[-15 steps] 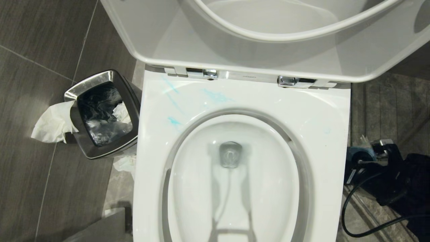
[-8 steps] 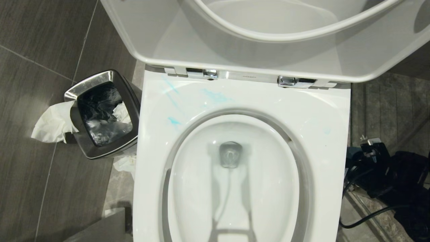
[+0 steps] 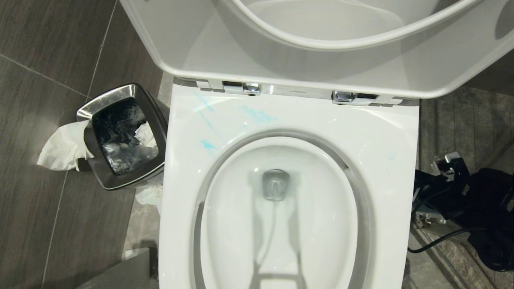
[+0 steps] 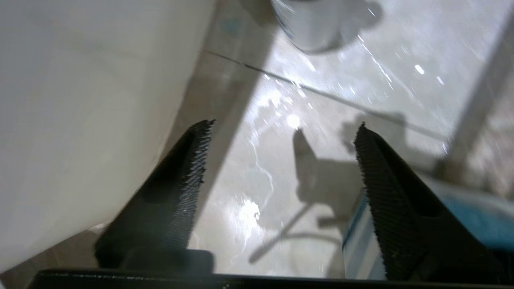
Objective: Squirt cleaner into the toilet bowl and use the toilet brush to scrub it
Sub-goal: Pour in the cleaning agent
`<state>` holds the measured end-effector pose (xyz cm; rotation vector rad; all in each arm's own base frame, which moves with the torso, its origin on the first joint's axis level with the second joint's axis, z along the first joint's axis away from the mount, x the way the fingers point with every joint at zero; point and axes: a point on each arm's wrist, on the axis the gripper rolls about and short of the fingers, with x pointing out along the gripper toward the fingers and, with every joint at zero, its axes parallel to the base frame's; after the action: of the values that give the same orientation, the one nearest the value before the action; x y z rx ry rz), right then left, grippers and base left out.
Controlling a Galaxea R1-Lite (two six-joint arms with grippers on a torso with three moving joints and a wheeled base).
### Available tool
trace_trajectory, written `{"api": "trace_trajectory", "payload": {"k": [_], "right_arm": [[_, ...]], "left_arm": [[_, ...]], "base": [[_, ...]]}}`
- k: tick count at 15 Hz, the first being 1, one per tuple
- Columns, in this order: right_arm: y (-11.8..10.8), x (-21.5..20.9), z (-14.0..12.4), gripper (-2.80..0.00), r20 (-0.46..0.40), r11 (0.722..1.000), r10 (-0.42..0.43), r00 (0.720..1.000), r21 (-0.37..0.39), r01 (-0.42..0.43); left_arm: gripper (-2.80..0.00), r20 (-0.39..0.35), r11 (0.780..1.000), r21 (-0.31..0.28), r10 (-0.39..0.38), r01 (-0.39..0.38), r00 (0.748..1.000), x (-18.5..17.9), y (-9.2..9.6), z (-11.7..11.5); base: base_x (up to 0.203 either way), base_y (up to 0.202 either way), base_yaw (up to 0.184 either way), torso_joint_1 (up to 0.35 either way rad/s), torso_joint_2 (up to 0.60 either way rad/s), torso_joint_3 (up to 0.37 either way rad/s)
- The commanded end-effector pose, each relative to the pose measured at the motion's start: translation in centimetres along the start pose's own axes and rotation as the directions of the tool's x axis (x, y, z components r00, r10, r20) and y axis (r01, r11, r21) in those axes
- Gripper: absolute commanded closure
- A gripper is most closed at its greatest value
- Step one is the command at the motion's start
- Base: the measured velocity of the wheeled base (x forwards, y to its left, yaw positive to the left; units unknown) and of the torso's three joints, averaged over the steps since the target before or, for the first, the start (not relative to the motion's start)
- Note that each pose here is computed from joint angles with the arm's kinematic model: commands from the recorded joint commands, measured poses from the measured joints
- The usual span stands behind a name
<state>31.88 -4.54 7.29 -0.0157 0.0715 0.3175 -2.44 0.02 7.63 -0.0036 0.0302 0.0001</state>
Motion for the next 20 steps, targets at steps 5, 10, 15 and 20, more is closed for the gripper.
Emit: {"api": "trace_trajectory", "payload": {"k": [5, 10, 15, 20], "right_arm": [[-3.2, 3.1, 0.7, -2.8, 0.105, 0.986, 0.117, 0.988, -0.128, -0.104], [-4.8, 6.1, -1.1, -2.8, 0.12, 0.978, 0.142, 0.983, -0.171, -0.12], [-5.7, 8.0, -1.7, -2.8, 0.152, 0.975, 0.147, 0.977, -0.187, -0.117], [-6.4, 9.1, -1.0, -2.8, 0.198, 0.975, 0.149, 0.969, -0.192, -0.11]], "left_arm": [[0.0, 0.0, 1.0, -0.001, 0.0, 0.0, 1.0, 0.0, 0.0, 0.0], [0.0, 0.0, 1.0, -0.001, 0.0, 0.0, 1.0, 0.0, 0.0, 0.0], [0.0, 0.0, 1.0, -0.001, 0.0, 0.0, 1.0, 0.0, 0.0, 0.0], [0.0, 0.0, 1.0, -0.001, 0.0, 0.0, 1.0, 0.0, 0.0, 0.0]], "base": [[0.0, 0.0, 0.0, 0.0, 0.0, 0.0], [0.0, 0.0, 0.0, 0.0, 0.0, 0.0], [0.0, 0.0, 0.0, 0.0, 0.0, 0.0], [0.0, 0.0, 0.0, 0.0, 0.0, 0.0]]}}
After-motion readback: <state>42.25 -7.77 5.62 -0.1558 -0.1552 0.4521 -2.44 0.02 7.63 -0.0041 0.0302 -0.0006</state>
